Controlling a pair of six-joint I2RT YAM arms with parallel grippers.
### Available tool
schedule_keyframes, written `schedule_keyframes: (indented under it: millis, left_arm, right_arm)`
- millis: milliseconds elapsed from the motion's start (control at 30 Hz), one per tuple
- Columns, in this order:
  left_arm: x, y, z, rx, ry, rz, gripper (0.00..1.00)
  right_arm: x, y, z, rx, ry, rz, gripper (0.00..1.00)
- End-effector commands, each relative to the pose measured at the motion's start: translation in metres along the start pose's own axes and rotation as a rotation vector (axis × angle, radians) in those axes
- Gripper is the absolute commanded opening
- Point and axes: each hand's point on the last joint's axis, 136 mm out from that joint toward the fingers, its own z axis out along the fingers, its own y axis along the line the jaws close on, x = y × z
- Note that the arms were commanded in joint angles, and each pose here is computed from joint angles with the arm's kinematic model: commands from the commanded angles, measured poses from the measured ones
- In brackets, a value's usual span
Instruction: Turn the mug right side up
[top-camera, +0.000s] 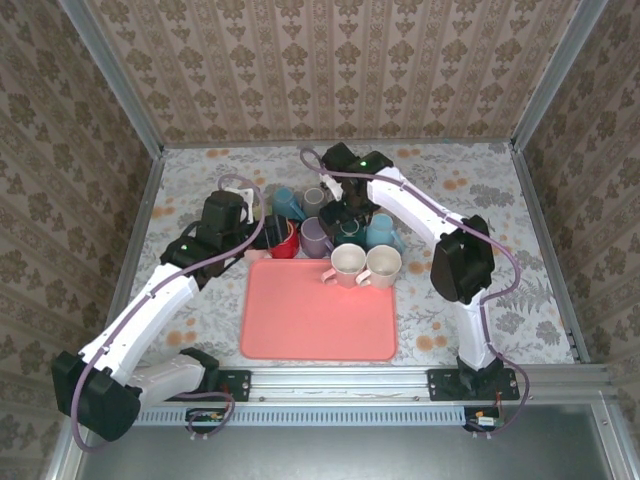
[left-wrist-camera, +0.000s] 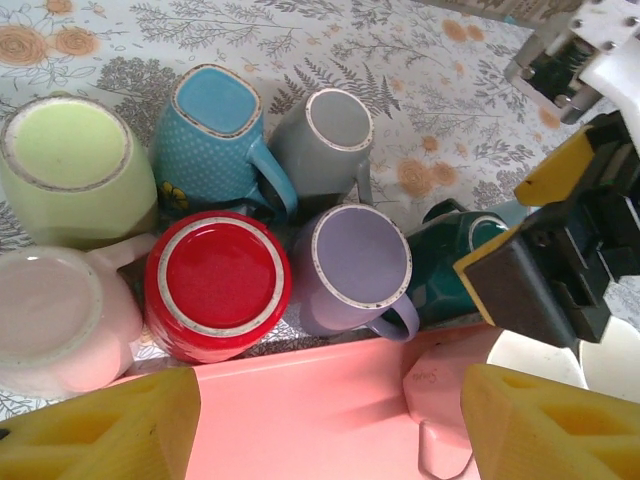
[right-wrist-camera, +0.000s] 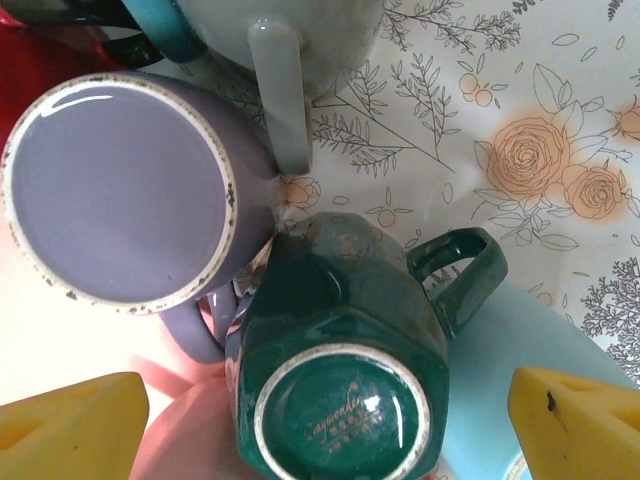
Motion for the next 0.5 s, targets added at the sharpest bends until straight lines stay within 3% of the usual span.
schedule_keyframes:
  millis: [0, 467]
  left_arm:
    - [-0.002, -0.003, -0.003, 0.028, -0.017, -0.016, 0.71]
    - [-0.003, 0.0, -0.002, 0.017, -0.025, -0.008, 0.71]
  right_arm:
    - [0.01, -0.005, 0.005, 0.045, 0.064, 0.019, 0.93]
    - [0.031, 0.003, 0.03, 0.043, 0.136, 0.014, 0.88]
